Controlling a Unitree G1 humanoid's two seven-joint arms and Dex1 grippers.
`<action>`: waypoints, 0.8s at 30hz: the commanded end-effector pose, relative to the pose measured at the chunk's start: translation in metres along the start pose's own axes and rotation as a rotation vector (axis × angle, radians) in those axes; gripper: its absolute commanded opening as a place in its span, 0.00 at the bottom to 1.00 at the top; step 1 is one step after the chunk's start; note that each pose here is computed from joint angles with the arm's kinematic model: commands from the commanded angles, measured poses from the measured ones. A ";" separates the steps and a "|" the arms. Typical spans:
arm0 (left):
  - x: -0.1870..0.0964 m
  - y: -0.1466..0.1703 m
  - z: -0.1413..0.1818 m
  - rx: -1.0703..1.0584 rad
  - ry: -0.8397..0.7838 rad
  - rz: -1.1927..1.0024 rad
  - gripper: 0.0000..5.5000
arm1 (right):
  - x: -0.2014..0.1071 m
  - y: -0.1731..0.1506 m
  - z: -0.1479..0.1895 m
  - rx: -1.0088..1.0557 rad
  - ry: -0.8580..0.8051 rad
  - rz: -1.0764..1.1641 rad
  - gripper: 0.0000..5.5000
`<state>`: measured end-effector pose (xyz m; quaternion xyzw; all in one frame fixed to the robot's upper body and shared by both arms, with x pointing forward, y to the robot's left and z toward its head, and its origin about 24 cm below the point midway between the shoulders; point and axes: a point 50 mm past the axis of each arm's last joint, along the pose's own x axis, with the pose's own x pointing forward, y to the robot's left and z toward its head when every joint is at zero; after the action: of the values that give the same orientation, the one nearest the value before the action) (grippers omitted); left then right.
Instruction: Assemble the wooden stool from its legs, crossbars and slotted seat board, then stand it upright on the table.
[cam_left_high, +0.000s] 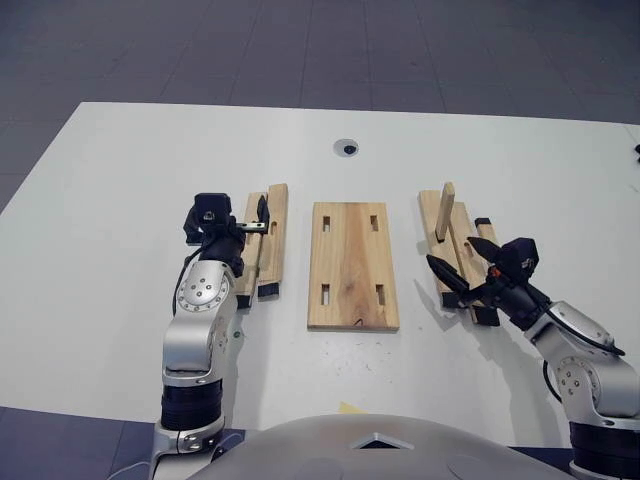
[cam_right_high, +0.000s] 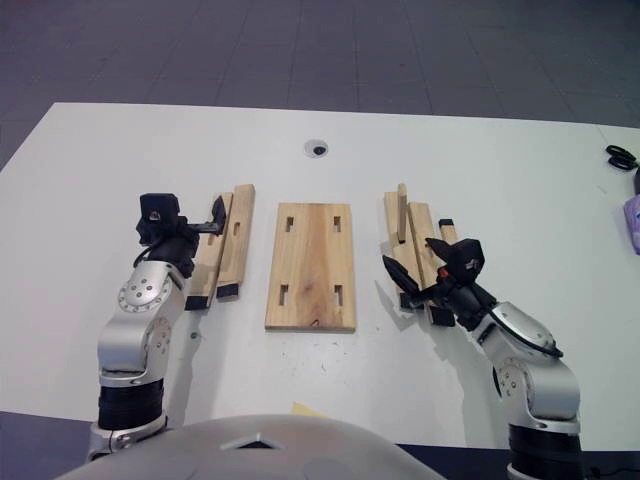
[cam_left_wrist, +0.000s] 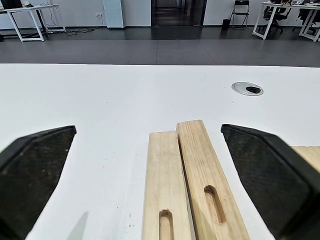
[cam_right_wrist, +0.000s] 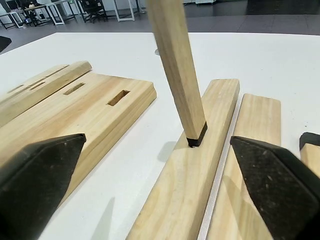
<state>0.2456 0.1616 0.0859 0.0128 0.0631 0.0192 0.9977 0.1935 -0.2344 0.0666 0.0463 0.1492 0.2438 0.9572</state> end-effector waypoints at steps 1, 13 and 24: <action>-0.001 -0.001 0.001 0.011 0.002 0.009 0.98 | -0.004 0.004 -0.013 -0.009 0.117 0.024 0.98; -0.002 -0.001 -0.001 0.006 0.016 0.024 0.98 | -0.004 -0.006 -0.032 -0.112 0.281 -0.058 0.98; 0.001 -0.007 0.001 0.016 -0.001 -0.022 0.98 | 0.004 0.005 -0.022 -0.249 0.439 0.005 0.79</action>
<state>0.2453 0.1580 0.0843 0.0157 0.0686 0.0184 0.9974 0.1959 -0.2275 0.0571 -0.1418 0.2767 0.2739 0.9101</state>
